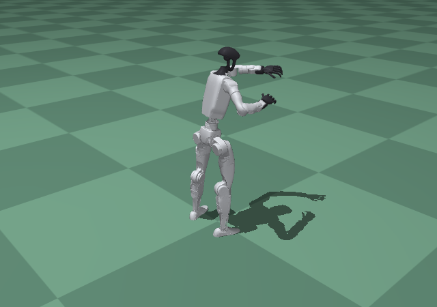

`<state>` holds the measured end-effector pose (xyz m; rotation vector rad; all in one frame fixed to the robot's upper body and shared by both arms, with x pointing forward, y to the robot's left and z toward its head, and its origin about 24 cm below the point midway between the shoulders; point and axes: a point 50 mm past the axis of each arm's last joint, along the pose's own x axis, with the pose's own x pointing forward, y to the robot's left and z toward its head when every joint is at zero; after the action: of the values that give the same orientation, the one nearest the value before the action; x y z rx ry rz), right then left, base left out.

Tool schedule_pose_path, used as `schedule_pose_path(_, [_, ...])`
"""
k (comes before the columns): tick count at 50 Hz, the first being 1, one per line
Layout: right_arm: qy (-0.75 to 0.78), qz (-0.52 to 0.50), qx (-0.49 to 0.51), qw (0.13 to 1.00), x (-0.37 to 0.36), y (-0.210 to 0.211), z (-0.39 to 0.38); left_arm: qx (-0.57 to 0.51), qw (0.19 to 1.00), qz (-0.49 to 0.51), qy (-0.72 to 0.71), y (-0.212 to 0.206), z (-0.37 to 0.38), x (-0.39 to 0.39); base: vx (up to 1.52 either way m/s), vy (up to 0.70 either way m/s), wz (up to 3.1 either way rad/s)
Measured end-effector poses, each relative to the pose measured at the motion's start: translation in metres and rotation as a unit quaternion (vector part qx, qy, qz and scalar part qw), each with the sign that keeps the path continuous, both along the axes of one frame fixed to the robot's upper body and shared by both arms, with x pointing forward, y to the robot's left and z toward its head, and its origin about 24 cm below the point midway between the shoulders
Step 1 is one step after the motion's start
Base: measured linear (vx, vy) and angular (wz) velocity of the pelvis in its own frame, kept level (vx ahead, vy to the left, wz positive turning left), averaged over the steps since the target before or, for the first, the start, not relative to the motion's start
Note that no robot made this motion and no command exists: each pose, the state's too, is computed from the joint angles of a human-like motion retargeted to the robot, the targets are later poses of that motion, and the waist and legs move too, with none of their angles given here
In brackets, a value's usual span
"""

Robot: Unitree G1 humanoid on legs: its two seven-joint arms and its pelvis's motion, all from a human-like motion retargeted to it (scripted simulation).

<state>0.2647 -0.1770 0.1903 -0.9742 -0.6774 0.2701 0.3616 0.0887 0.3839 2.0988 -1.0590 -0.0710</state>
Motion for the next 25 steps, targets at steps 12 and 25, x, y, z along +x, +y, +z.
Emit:
schedule_pose_path(12, [0.019, 0.042, -0.006, 0.999, -0.011, 0.01, -0.005, 0.057, 0.981, 0.054, 0.175, 0.073, -0.094, -0.013, 0.01, 0.0, -0.3])
schedule_pose_path(25, [0.036, 0.038, 0.015, 0.998, -0.007, 0.02, -0.017, -0.217, 0.921, 0.323, -0.013, 0.184, 0.009, 0.016, -0.04, -0.07, -0.2])
